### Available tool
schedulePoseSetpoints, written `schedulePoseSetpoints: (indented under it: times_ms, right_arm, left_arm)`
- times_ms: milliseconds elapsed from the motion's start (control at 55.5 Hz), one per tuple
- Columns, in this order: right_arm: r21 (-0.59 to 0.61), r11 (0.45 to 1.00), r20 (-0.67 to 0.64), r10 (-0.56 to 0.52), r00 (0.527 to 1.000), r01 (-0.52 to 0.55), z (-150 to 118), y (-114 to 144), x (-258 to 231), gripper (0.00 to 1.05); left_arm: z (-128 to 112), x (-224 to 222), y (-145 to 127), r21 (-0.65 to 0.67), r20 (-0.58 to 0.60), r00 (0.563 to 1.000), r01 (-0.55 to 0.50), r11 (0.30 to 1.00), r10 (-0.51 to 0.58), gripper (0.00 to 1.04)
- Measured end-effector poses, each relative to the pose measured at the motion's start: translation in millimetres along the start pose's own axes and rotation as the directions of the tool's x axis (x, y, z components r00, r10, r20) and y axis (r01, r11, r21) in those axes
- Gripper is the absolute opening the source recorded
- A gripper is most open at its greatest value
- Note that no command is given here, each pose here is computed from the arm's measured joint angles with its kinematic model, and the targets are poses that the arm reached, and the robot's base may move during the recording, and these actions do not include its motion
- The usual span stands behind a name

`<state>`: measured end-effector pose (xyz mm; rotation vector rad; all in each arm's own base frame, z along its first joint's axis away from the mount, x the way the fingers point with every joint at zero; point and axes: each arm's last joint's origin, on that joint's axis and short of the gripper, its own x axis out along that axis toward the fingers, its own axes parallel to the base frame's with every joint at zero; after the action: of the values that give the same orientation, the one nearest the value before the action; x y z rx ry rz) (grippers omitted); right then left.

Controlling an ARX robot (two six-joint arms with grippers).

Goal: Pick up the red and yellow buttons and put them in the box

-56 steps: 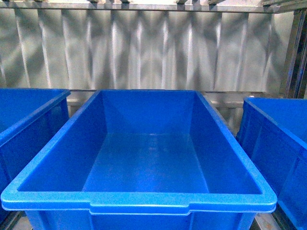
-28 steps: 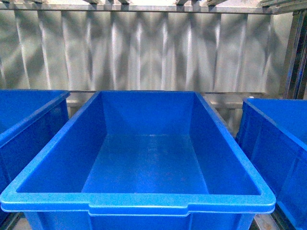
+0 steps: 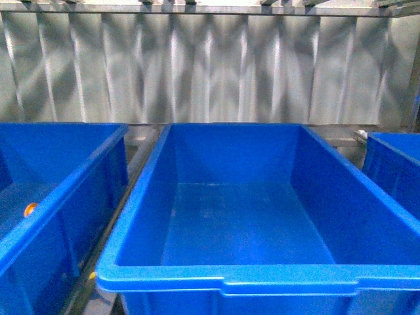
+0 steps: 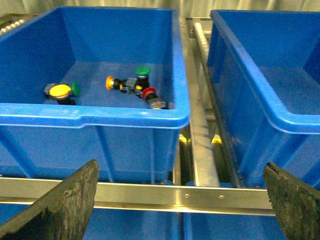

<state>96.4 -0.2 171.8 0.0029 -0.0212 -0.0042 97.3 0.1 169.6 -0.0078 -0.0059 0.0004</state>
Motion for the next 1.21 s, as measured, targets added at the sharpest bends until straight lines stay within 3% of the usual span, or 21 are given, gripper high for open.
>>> schedulePoseSetpoints:
  times_ms: [1207]
  right_arm:
    - [0.000, 1.000, -0.003, 0.004, 1.000, -0.004, -1.0, 0.1, 0.1, 0.98]
  left_arm:
    - [0.0, 0.0, -0.1, 0.000, 0.000, 1.000, 0.000, 1.000, 0.000, 0.97]
